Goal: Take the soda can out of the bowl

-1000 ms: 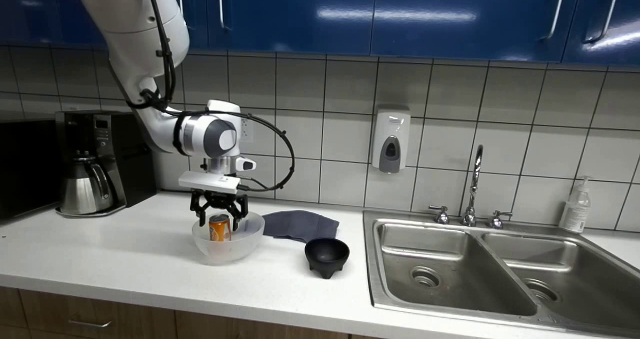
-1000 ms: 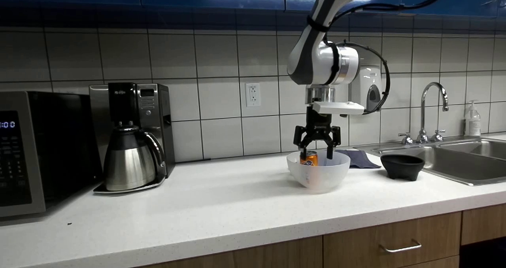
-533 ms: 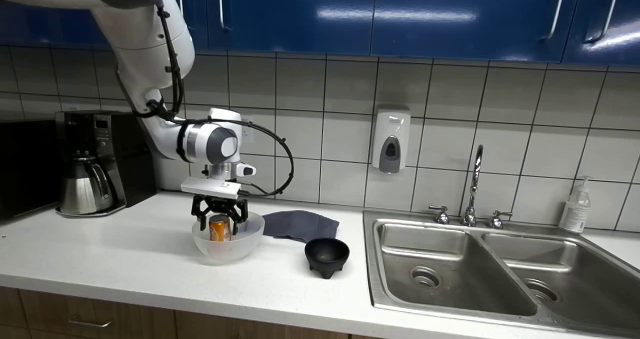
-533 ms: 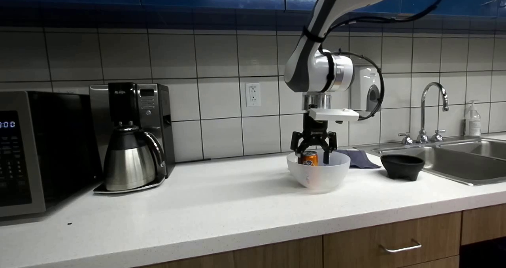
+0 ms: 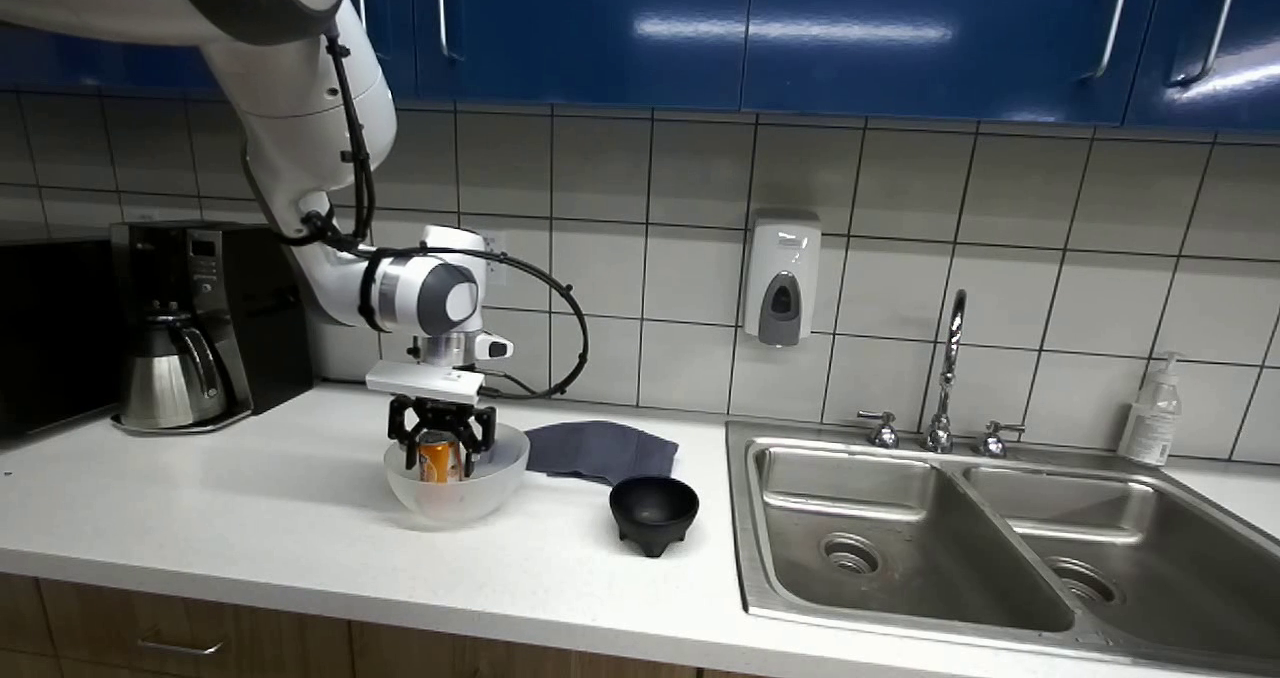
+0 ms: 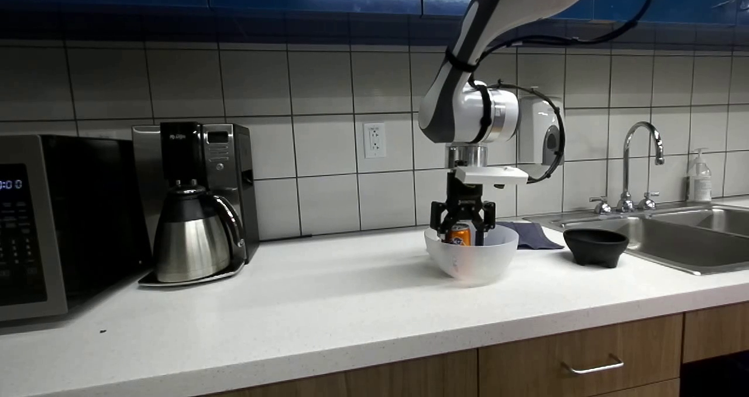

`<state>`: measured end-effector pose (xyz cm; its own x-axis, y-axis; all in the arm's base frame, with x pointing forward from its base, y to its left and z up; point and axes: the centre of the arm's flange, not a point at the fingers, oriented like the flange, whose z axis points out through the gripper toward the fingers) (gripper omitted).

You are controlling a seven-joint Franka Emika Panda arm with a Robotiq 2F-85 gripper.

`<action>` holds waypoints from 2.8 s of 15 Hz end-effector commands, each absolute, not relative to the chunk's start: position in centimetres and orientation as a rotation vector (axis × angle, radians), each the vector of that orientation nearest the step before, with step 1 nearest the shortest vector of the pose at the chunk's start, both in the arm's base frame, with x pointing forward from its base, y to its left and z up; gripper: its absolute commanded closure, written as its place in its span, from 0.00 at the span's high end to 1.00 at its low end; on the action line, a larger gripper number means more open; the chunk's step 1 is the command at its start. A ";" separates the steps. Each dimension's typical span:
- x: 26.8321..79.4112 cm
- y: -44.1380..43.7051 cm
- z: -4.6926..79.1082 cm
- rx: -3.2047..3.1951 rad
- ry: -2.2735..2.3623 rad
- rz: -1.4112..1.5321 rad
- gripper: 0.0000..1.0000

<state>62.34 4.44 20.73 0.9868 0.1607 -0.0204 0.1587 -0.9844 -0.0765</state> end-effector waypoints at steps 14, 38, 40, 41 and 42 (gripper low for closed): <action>63.5 4.3 22.7 -3.070 -0.236 0.033 0.40; 61.5 11.0 36.0 -3.052 -0.307 -0.211 0.40; 60.9 12.4 36.5 -3.044 -0.313 -0.208 0.40; 60.5 13.1 36.6 -3.042 -0.315 -0.205 0.40; 60.1 13.8 36.7 -3.042 -0.318 -0.199 0.40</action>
<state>62.17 12.32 34.89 0.9659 0.2104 0.1506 0.2227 -0.9724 -0.0699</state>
